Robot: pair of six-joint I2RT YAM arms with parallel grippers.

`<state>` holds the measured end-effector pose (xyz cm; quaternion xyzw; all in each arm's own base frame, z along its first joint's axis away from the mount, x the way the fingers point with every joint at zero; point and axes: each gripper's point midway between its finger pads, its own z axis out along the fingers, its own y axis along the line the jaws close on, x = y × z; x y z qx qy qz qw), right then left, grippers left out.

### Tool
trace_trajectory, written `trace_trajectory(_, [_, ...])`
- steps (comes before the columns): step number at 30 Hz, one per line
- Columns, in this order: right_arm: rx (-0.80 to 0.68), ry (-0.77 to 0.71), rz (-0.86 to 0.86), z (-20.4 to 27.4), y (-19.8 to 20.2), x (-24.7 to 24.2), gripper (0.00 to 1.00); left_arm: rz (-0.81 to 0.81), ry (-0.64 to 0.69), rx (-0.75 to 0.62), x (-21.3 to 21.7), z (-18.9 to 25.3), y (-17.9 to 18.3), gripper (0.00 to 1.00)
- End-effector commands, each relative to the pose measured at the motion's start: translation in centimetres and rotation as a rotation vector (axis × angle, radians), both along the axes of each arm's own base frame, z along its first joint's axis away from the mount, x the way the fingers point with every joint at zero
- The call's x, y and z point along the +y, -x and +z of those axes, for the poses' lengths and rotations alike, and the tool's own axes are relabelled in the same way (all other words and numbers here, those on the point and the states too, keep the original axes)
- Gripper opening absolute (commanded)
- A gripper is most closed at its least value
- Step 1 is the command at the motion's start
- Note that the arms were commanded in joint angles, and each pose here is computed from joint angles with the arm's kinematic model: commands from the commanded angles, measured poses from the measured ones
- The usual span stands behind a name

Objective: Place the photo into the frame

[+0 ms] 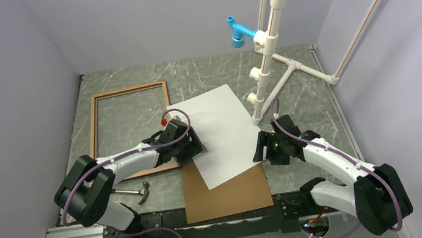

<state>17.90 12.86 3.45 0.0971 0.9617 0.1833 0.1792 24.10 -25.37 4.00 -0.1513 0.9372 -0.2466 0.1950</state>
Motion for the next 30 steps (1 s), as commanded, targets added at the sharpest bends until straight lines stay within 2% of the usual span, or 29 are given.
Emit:
trace_trajectory(1, [-0.03,-0.093,0.028,-0.2,-1.0,1.6,0.75,0.017,0.058,-0.079,-0.7,0.1,-1.1,0.76])
trace_trajectory(9, [0.011,-0.138,0.037,-1.1,-0.6,2.2,0.75,-0.033,0.202,-0.2,-2.5,2.9,-1.8,0.75])
trace_trajectory(21, [-0.026,-0.213,0.008,0.4,-0.7,2.6,0.75,-0.034,0.395,-0.402,-2.7,7.5,-1.7,0.73])
trace_trajectory(30, [-0.049,-0.244,0.017,1.7,-0.9,2.9,0.75,0.006,0.429,-0.314,-3.3,4.6,-1.6,0.68])
